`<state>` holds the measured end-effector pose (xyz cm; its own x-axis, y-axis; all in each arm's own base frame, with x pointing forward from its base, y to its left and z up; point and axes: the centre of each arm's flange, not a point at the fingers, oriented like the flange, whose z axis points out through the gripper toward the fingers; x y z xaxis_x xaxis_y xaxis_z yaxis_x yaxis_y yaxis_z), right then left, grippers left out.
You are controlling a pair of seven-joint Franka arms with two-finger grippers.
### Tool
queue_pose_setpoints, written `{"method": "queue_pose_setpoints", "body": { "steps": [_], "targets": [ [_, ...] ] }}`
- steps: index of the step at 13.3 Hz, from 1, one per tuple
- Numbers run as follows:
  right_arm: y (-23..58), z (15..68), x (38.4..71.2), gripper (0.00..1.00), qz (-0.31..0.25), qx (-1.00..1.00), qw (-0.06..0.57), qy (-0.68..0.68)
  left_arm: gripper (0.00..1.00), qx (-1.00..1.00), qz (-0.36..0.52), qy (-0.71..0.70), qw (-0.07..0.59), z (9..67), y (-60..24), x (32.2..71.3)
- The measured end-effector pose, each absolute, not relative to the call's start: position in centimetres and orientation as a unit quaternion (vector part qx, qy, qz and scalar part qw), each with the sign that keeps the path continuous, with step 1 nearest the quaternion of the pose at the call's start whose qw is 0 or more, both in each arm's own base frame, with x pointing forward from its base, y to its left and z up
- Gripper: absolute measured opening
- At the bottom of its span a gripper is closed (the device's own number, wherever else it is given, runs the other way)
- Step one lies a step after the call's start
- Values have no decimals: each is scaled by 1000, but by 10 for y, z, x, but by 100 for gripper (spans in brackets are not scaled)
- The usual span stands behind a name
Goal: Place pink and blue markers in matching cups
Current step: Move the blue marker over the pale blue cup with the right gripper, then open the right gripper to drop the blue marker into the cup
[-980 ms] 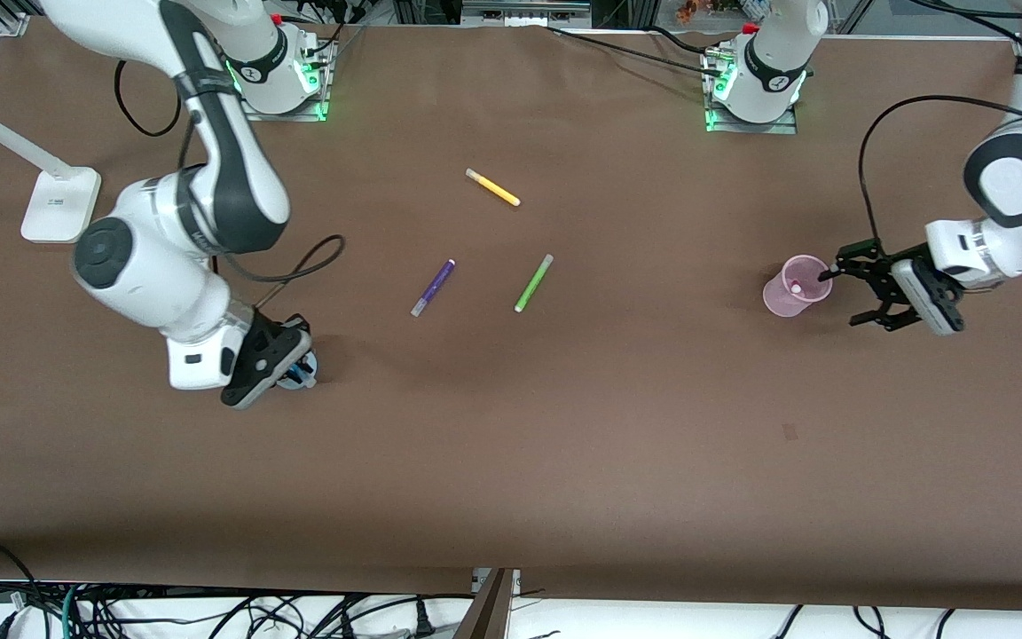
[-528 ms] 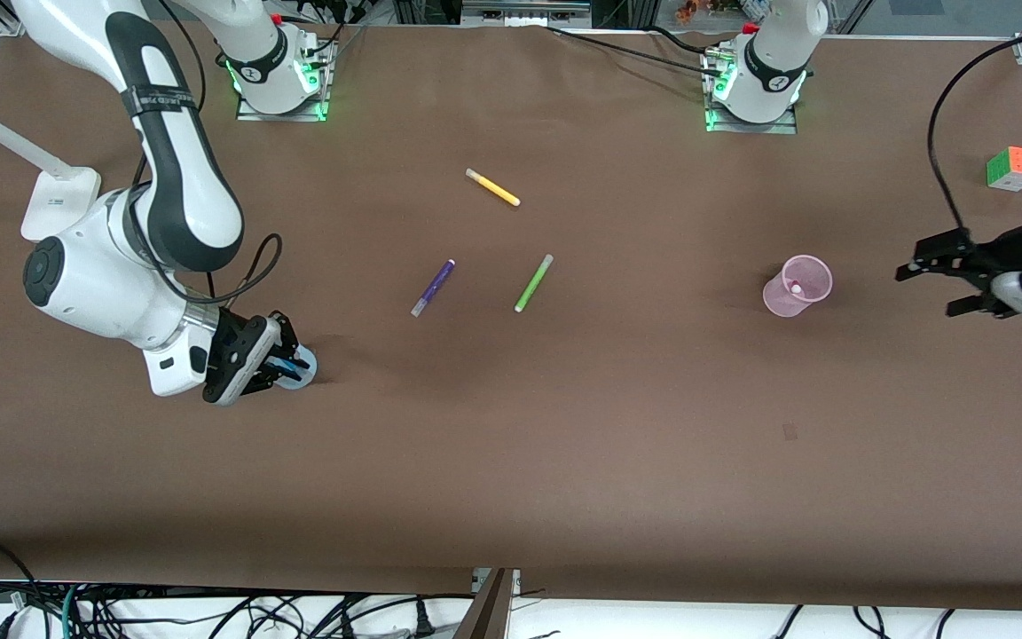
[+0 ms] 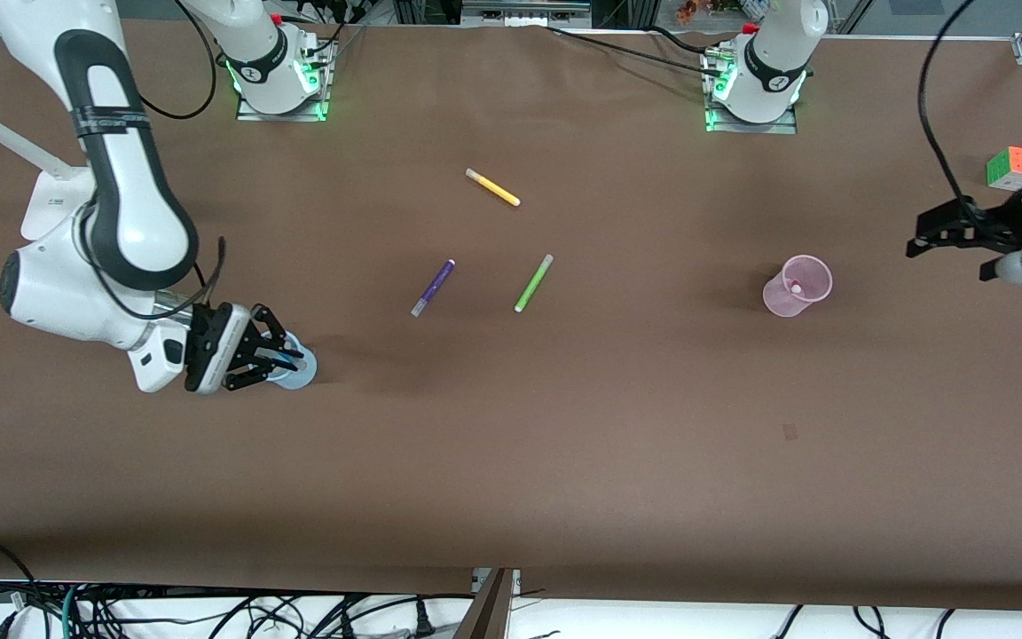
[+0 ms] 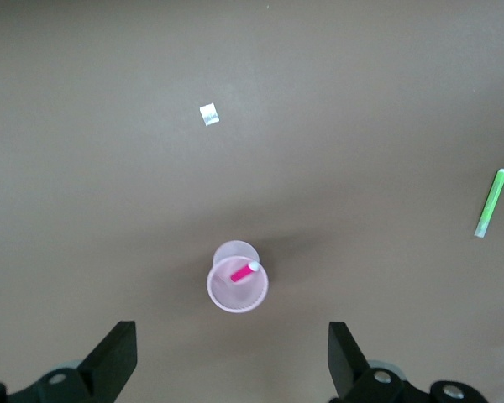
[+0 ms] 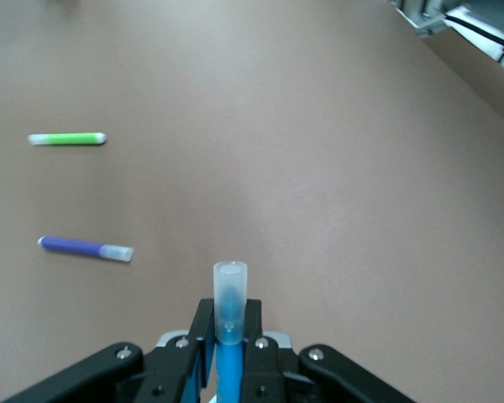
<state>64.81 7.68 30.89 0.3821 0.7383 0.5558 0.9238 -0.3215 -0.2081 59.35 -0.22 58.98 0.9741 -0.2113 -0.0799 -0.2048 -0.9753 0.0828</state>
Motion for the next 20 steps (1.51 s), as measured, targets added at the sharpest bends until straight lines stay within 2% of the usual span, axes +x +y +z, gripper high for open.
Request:
{"method": "queue_pose_setpoints", "body": {
  "steps": [6, 12, 13, 17, 20],
  "targets": [
    [51, 281, 636, 17, -224, -740, 285, -566, 100, 992, -109, -54, 34, 578, -21, 581],
    [36, 271, 631, 17, -225, -727, 306, -572, 100, 996, -73, -49, 28, 593, -42, 572],
    [35, 271, 631, 22, -224, -729, 310, -568, 100, 997, -58, -47, 26, 591, -42, 566],
    [36, 282, 635, 68, -195, -783, 329, -490, 100, 999, -30, -35, 23, 581, -32, 552],
    [42, 315, 646, 99, -129, -849, 309, -408, 100, 999, -32, -29, 24, 577, -24, 557]
  ]
}}
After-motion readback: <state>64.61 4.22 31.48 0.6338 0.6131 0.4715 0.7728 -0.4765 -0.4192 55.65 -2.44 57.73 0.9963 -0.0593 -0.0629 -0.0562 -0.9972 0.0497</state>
